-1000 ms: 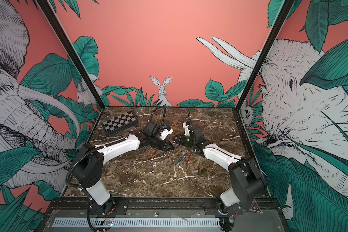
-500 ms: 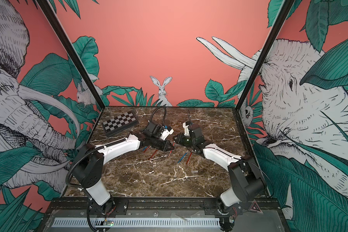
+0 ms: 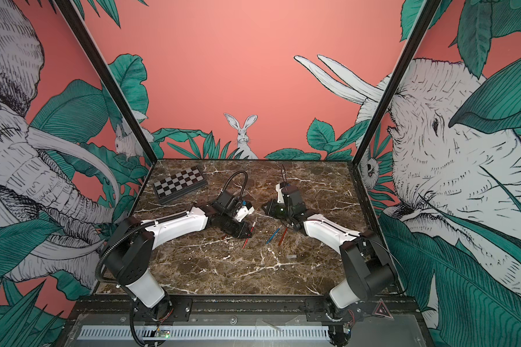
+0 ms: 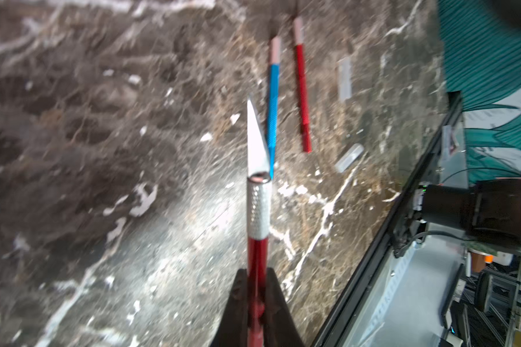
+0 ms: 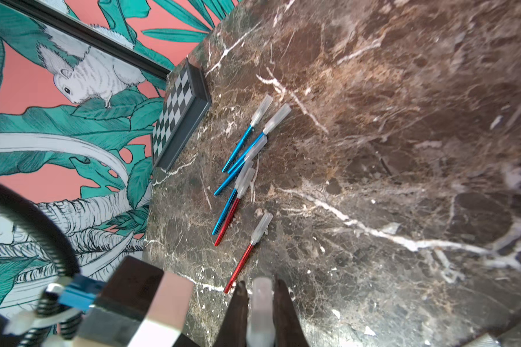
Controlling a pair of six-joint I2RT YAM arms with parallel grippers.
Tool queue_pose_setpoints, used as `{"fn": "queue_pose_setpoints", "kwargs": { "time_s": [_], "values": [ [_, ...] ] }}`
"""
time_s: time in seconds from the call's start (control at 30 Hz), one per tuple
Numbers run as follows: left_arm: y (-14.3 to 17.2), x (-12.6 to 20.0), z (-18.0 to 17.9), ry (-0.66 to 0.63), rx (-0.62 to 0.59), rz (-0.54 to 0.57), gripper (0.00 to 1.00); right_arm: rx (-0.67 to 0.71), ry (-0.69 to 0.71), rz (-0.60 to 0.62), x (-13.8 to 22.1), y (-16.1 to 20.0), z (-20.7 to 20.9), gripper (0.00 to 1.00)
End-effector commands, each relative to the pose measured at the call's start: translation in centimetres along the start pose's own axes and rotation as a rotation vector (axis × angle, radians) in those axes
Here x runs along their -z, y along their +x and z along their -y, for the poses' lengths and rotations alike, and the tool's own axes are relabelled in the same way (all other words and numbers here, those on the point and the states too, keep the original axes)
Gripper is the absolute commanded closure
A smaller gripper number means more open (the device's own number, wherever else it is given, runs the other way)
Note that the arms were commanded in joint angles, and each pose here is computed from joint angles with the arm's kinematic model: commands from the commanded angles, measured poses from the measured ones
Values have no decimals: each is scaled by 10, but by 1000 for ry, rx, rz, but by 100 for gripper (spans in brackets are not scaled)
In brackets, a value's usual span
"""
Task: Remove protective caps from carving knives
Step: Remove the protective sleeve from the carving knife.
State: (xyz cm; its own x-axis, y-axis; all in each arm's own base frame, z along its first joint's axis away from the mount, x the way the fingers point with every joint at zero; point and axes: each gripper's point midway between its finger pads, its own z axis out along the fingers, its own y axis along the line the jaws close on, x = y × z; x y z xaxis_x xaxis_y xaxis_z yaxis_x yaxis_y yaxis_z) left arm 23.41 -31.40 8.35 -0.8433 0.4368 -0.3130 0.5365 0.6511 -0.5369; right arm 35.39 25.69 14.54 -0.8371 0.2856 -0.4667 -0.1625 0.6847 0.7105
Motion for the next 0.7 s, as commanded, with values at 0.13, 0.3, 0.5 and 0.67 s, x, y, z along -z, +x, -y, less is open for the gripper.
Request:
{"fn": "queue_pose_setpoints", "kwargs": {
  "time_s": [0.13, 0.3, 0.5, 0.67],
  "values": [
    [-3, 16, 6, -11, -27, 26, 100, 28, 5, 48, 0, -19, -2, 100],
    [-8, 14, 8, 0, -31, 29, 100, 0, 74, 39, 14, -18, 24, 100],
    [-24, 11, 6, -21, -40, 36, 100, -95, 245, -44, 52, -3, 88, 100],
    [-44, 4, 6, -37, -39, 36, 100, -167, 382, -141, 90, 25, 129, 100]
  ]
}}
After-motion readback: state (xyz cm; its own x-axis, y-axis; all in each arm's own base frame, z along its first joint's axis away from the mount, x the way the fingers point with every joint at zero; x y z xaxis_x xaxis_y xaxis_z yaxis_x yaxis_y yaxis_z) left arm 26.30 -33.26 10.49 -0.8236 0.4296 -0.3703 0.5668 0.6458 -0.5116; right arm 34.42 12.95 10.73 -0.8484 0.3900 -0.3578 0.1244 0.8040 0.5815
